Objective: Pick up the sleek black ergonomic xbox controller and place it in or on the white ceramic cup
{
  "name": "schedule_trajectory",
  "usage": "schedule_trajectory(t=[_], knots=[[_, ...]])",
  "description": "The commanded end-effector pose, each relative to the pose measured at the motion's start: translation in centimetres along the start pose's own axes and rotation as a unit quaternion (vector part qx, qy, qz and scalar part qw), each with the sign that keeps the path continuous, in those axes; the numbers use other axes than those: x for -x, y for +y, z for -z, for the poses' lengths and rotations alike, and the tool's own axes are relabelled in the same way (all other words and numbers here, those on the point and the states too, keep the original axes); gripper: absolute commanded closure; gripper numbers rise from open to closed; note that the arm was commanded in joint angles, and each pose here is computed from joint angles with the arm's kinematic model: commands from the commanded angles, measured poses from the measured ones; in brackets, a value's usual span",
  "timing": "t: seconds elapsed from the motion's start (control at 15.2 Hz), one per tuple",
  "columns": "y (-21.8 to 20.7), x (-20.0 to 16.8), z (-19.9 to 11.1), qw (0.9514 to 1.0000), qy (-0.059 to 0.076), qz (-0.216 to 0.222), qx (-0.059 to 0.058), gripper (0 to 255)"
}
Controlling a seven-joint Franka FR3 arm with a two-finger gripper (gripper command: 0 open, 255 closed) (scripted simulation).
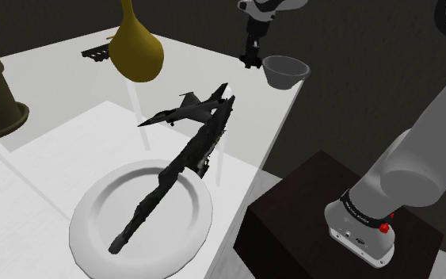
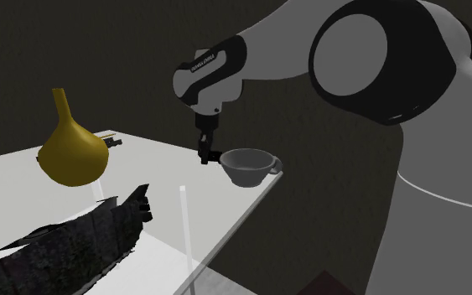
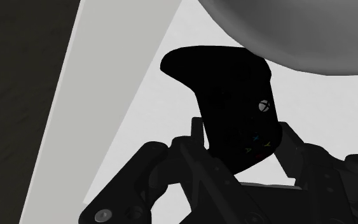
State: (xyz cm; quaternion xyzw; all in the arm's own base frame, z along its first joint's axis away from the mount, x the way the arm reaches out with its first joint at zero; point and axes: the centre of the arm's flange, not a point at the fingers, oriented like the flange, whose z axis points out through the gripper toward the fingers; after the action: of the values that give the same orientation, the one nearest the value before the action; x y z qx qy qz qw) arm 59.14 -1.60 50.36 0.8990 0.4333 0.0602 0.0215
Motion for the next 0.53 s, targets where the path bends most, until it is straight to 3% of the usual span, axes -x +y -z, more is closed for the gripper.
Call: schedule_trajectory(t=[0.0,0.46], knots=[[0.1,-0.1,0.9,1.0,0.0,0.0,0.0,255],[0.4,-0.4,4.6,1.0,0.0,0.0,0.0,255]])
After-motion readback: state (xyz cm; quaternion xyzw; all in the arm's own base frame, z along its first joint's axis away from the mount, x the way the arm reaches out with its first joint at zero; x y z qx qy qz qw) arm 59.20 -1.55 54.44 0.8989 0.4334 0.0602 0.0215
